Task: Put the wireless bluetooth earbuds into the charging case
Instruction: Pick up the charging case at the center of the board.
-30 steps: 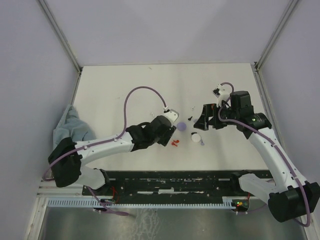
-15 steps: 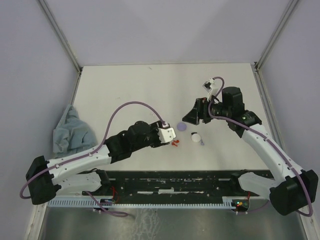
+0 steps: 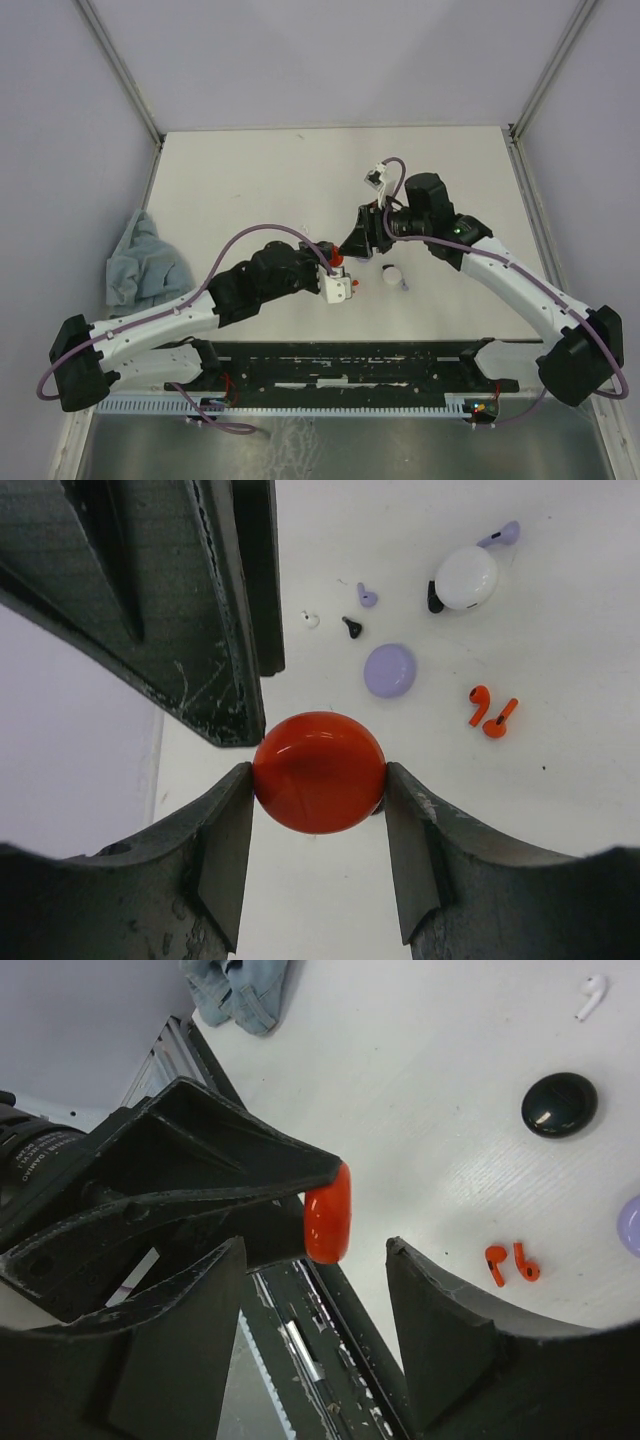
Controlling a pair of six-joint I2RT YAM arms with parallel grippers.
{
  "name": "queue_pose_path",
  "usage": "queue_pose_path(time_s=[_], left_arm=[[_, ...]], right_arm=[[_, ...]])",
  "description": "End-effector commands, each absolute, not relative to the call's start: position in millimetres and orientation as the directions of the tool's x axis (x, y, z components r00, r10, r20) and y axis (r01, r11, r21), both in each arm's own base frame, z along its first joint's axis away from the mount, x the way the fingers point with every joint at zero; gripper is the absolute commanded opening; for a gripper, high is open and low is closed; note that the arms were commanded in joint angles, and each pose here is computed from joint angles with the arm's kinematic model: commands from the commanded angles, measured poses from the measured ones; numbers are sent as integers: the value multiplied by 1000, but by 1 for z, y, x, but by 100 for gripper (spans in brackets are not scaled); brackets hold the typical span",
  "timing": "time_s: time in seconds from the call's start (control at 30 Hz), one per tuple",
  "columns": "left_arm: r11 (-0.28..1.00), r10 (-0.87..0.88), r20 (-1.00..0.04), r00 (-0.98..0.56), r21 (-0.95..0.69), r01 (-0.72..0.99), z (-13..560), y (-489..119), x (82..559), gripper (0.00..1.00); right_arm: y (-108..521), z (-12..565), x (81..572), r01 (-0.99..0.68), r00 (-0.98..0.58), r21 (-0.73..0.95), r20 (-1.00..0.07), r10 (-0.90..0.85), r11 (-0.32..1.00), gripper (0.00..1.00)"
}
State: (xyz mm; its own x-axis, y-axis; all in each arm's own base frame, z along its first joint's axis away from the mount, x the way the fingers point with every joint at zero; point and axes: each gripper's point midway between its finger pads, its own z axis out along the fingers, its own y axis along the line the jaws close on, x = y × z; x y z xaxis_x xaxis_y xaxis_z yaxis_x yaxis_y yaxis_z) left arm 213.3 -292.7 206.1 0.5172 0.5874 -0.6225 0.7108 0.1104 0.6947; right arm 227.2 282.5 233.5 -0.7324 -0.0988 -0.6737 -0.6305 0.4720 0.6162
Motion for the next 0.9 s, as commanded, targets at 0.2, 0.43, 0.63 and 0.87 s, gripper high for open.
queue_pose_path(time_s=[0.2,0.43,0.63,0.87], left_arm=[[117,497,-594,632,768,630,258,-305,213,30],[115,484,-606,631,759,640,258,-306,210,32],[125,483,-624,614,743,657,252,-304,208,50],[284,474,-721,506,669,687,259,-288,212,99]], right_arm=[[306,250,227,-732,-634,529,-759,-146,430,60],[307,241,230,-734,-626,506,-762,-164,452,47],[309,246,233,-740,-615,502,-775,-148,447,21],[310,259,236,-753,-579,494,-811,-84,434,14]])
